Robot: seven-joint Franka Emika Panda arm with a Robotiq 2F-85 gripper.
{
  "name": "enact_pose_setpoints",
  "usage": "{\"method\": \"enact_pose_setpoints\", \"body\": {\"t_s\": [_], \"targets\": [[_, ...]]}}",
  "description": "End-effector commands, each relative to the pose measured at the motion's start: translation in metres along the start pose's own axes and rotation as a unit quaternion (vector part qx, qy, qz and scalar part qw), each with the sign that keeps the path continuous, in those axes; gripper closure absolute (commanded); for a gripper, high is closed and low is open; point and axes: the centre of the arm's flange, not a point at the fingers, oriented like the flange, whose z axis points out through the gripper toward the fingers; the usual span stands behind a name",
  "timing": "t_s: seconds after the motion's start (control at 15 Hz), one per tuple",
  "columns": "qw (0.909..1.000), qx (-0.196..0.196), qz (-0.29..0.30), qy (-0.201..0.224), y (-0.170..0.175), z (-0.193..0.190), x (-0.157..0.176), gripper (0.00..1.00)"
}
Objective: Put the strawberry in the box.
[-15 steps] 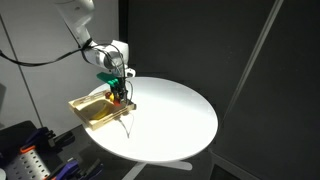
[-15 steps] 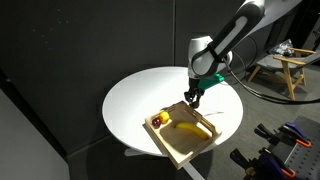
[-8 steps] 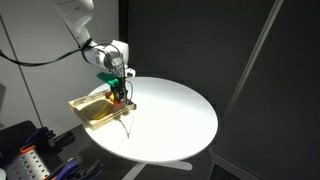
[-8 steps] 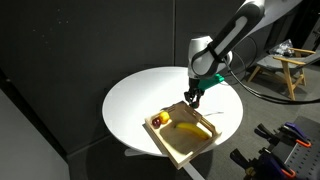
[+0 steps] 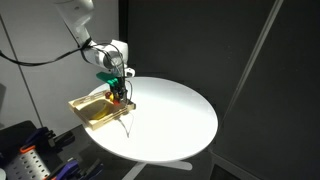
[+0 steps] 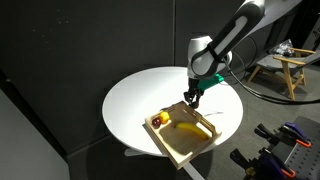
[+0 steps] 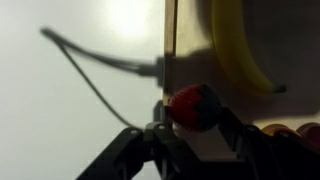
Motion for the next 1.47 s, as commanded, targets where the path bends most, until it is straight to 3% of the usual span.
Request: {"method": "enact_pose_setpoints", "body": {"t_s": [0.0, 0.53, 1.4], "targets": [[0.9998, -0.002, -0.014, 0.011, -0.013, -0.014, -0.006, 0.73], [0.9988, -0.006, -0.047, 0.009, -0.056, -0.014, -0.003, 0.73], [0.9909, -0.024, -0.133, 0.003, -0.125, 0.001, -0.031, 0.73]]}}
